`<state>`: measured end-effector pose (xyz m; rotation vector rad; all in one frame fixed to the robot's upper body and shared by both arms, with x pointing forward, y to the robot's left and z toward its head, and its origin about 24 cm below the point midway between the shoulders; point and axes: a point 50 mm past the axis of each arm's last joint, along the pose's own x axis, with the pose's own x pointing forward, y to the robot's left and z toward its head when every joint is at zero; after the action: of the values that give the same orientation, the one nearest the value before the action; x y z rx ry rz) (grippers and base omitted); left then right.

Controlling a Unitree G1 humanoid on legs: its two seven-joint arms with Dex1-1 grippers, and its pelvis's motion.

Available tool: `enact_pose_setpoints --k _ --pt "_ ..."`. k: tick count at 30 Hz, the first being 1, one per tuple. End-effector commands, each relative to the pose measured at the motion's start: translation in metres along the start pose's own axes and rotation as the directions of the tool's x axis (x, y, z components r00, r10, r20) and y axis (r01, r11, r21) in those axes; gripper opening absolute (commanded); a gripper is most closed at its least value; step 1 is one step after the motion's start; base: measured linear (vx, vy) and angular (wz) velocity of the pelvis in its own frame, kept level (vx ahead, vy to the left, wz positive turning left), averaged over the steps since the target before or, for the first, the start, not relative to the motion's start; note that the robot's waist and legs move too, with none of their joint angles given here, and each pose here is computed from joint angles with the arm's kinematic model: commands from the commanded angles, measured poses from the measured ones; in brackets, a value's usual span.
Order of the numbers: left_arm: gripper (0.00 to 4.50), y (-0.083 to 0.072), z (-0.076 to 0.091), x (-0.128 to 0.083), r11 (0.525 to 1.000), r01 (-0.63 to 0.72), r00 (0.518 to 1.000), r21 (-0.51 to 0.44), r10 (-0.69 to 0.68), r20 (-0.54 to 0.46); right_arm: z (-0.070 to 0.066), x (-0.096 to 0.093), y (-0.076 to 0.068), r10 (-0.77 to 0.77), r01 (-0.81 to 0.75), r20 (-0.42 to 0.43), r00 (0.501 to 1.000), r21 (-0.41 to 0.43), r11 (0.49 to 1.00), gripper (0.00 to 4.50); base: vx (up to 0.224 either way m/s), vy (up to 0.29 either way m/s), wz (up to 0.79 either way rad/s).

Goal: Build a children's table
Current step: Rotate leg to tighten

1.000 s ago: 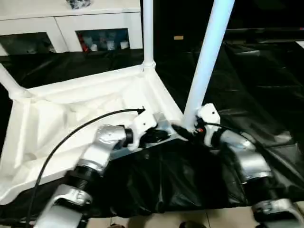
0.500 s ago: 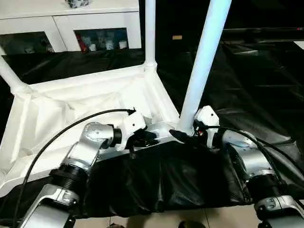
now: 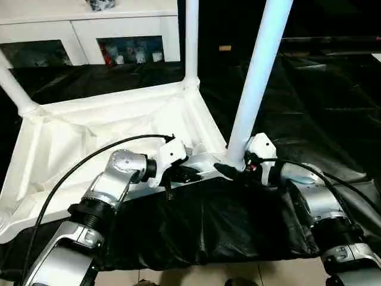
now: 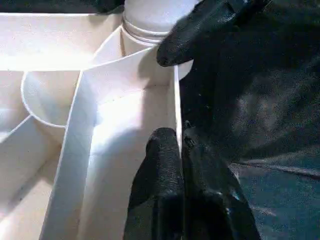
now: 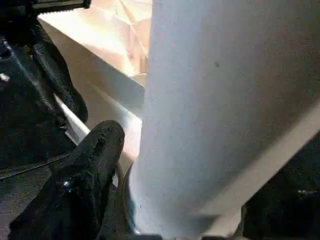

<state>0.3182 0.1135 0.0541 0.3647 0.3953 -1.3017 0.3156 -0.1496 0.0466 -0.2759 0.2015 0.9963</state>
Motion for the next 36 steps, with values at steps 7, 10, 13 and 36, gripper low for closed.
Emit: enact_pose_setpoints --k 7,10,13,36 --pt "0.03 -0.005 0.002 -0.002 0.996 0.088 0.995 0.008 -0.089 0.045 -0.002 0.001 0.005 0.129 -0.129 -0.031 0.991 0.006 0.992 3.63 0.000 0.000 0.00" --pt "0.00 -0.009 0.003 -0.003 0.993 0.122 0.991 0.012 -0.122 0.060 0.000 0.000 0.003 0.176 -0.176 -0.017 0.984 0.036 0.984 3.33 0.000 0.000 0.00" --pt "0.00 -0.013 -0.002 -0.006 0.987 0.159 0.987 0.011 -0.159 0.039 -0.001 -0.004 0.005 0.260 -0.258 -0.023 0.965 0.068 0.964 3.16 0.000 0.000 0.00" --pt "0.00 -0.009 -0.005 -0.007 0.994 0.109 0.994 -0.012 -0.109 0.031 -0.007 -0.002 0.019 0.378 -0.375 0.016 0.926 0.177 0.910 2.61 0.000 0.000 0.00"
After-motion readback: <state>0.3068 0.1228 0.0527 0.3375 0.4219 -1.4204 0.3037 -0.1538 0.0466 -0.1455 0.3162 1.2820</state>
